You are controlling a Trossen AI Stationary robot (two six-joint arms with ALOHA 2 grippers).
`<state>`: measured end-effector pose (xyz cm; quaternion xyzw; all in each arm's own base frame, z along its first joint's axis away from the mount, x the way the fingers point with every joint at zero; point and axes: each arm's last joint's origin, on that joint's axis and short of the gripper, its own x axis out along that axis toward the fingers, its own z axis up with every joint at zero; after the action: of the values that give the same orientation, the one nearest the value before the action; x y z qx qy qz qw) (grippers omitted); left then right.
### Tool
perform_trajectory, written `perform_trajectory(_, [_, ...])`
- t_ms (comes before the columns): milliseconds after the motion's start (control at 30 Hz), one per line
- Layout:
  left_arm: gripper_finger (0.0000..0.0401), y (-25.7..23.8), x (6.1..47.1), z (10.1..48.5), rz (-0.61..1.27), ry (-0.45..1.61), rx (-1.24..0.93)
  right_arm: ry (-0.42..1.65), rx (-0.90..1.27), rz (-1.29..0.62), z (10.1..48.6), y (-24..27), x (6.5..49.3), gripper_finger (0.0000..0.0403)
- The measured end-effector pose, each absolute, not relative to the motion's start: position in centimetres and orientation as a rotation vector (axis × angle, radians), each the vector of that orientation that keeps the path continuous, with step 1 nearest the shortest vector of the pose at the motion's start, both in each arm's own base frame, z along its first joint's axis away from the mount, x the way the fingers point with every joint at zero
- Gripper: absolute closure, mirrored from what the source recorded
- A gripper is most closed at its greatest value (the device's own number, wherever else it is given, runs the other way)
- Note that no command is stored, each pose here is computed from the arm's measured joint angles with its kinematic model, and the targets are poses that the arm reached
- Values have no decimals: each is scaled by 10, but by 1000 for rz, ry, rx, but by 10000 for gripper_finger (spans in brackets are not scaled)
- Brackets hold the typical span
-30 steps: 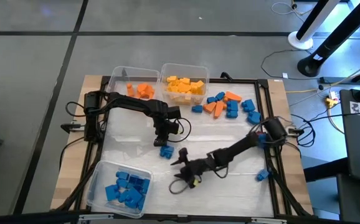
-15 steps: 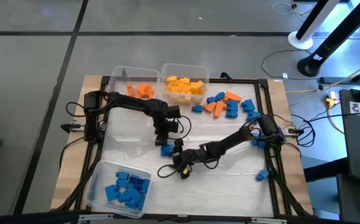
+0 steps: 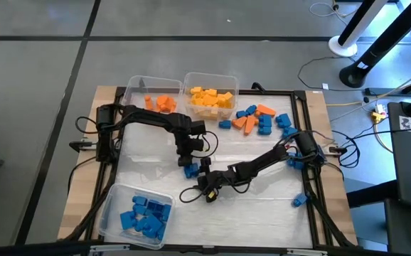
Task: Sort blocks
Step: Put the blue game piece into the bottom transparent bin
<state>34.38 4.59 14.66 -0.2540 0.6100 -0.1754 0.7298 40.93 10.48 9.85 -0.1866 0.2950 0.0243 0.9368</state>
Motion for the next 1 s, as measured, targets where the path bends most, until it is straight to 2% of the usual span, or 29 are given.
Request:
perform_trajectory(200, [293,46,344,147,-385,1340,-562,611,-401,-2,98,103,409,143])
perform_trajectory(567, [332,46,344,147,-347,1352,-596,615,-411,-36,97,102,409,143])
perform_trajectory(1000, [356,41,336,147,-330,1456,-690,649,-374,-49,94,100,407,143])
